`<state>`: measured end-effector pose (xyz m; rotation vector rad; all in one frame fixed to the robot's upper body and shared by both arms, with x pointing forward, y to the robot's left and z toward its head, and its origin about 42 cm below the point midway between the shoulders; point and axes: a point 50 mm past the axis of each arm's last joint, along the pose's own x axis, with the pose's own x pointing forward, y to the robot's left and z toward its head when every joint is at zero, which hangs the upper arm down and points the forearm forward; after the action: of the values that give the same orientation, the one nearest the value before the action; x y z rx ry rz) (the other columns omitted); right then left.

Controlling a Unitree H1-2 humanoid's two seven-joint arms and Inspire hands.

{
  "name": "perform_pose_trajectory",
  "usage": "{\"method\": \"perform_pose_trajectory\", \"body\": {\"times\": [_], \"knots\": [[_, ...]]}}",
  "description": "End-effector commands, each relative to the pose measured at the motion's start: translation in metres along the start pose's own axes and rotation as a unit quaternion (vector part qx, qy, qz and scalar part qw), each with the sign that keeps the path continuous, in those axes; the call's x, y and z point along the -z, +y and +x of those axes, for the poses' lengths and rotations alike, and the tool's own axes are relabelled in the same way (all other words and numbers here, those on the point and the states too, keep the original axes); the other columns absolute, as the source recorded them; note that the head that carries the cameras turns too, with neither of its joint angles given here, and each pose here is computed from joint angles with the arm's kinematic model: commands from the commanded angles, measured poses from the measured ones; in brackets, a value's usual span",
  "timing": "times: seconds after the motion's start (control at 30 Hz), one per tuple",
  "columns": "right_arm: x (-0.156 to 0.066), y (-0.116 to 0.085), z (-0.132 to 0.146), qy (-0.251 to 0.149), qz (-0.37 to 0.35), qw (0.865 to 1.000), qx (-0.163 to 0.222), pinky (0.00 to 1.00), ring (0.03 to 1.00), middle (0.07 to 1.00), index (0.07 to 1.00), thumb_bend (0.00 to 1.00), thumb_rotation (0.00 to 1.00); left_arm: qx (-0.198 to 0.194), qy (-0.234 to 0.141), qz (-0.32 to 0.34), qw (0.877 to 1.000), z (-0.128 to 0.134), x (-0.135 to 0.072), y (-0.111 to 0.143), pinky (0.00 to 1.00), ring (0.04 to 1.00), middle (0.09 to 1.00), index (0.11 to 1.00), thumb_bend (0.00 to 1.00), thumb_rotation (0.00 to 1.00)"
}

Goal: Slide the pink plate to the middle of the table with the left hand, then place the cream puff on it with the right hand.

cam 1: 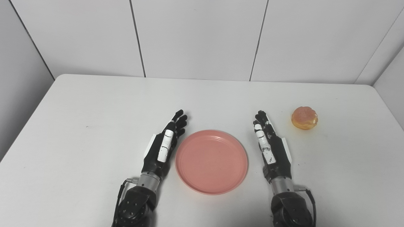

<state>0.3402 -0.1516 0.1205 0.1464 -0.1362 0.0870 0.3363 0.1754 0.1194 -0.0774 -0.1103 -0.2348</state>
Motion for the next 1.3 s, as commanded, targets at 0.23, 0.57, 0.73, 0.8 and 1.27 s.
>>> {"method": "perform_pose_trajectory", "body": {"times": [0.23,0.57,0.73,0.8,1.27], "knots": [[-0.017,-0.006,0.01,-0.043,-0.028,0.998,-0.024,1.0,0.978,0.968,0.981,0.62,0.76,-0.015,-0.003,0.012,1.0,-0.009,0.018,0.003,1.0,1.0,1.0,0.974,0.66,1.0],[-0.032,-0.029,0.029,-0.089,-0.139,0.986,-0.001,1.0,0.986,0.971,0.999,0.68,0.88,-0.012,-0.001,0.011,1.0,-0.012,0.019,0.004,1.0,1.0,1.0,0.972,0.66,1.0],[-0.047,-0.043,0.039,-0.126,-0.201,0.971,0.012,0.97,0.986,0.975,0.996,0.66,0.83,-0.008,0.002,0.013,1.0,-0.014,0.018,0.004,1.0,1.0,0.997,0.97,0.65,1.0],[-0.052,-0.047,0.043,-0.146,-0.224,0.963,0.017,0.95,0.973,0.984,0.994,0.61,0.8,-0.006,0.001,0.014,1.0,-0.015,0.02,0.004,1.0,0.999,0.995,0.967,0.64,1.0],[-0.093,-0.083,0.061,-0.201,-0.291,0.932,0.084,0.95,0.979,0.992,1.0,0.62,0.69,0.004,0.002,0.014,1.0,-0.019,0.022,0.011,1.0,1.0,0.994,0.968,0.64,1.0]]}}
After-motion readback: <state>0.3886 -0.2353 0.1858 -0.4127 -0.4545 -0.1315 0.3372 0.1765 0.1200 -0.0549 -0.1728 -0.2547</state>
